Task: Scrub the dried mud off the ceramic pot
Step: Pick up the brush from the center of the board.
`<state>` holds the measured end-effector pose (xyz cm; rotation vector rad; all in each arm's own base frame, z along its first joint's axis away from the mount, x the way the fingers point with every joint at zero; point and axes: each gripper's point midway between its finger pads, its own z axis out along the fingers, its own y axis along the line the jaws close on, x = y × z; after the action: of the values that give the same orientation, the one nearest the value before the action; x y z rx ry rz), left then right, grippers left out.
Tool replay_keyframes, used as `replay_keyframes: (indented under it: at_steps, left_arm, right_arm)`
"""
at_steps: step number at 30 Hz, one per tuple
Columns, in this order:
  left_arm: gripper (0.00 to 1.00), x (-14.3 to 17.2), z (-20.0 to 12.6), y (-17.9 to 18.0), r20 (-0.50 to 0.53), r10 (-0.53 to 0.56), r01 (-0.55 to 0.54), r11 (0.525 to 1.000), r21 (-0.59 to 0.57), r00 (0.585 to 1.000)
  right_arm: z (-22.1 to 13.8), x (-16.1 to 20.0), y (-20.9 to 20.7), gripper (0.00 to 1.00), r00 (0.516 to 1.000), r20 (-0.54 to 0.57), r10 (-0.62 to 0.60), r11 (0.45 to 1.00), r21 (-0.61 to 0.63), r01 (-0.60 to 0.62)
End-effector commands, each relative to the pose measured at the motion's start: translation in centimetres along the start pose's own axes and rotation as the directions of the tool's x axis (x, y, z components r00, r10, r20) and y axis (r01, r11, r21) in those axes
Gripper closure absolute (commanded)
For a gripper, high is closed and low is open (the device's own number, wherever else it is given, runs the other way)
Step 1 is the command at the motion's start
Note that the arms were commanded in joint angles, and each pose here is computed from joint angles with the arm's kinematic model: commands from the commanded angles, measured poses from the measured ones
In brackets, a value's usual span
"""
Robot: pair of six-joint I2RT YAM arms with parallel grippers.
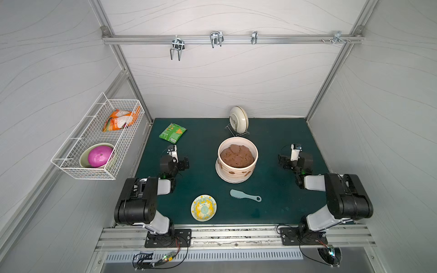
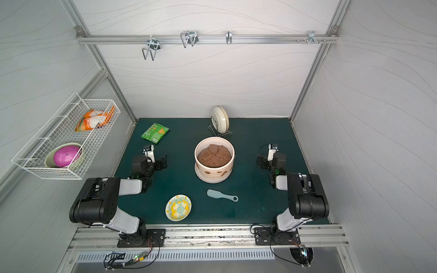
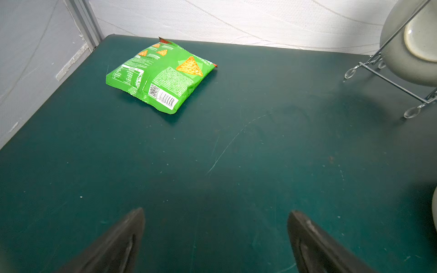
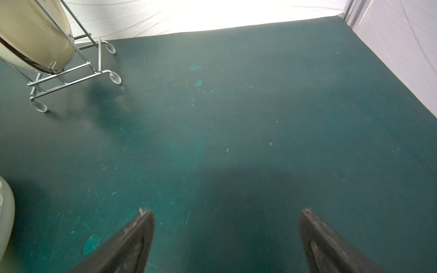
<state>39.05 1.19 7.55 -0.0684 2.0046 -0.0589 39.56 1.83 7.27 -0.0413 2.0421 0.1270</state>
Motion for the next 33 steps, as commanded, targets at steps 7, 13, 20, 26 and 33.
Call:
replay_keyframes:
  at_steps: [7, 13, 20, 26, 33]
  left_arm:
    - [0.0, -1.9, 0.4, 0.1, 0.056, 0.0, 0.001, 1.0, -0.004, 0.998]
    - [0.0, -1.9, 0.4, 0.1, 0.056, -0.002, 0.002, 1.0, -0.003, 0.998]
    - [0.0, -1.8, 0.4, 0.2, 0.053, -0.001, 0.002, 1.0, -0.004, 0.999]
    - [0.0, -3.4, -0.6, -0.1, 0.078, 0.003, -0.004, 1.0, 0.002, 0.997]
    - [0.0, -8.8, -6.2, 0.8, 0.155, -0.169, 0.184, 0.979, -0.086, 0.973]
  right_arm:
    - [0.2, -1.2, -0.2, 0.01, 0.999, 0.035, -0.008, 1.0, 0.008, 0.008]
    - [0.2, -1.2, -0.2, 0.01, 0.999, 0.034, -0.009, 1.0, 0.008, 0.009]
    - [0.2, -1.2, -0.2, 0.01, 0.999, 0.033, -0.006, 1.0, 0.008, 0.006]
    - [0.0, -1.9, 0.1, 0.01, 0.999, 0.034, -0.014, 1.0, -0.01, 0.014]
    - [-4.6, -7.2, 2.6, 0.01, 0.998, 0.053, 0.02, 0.993, -0.119, -0.014]
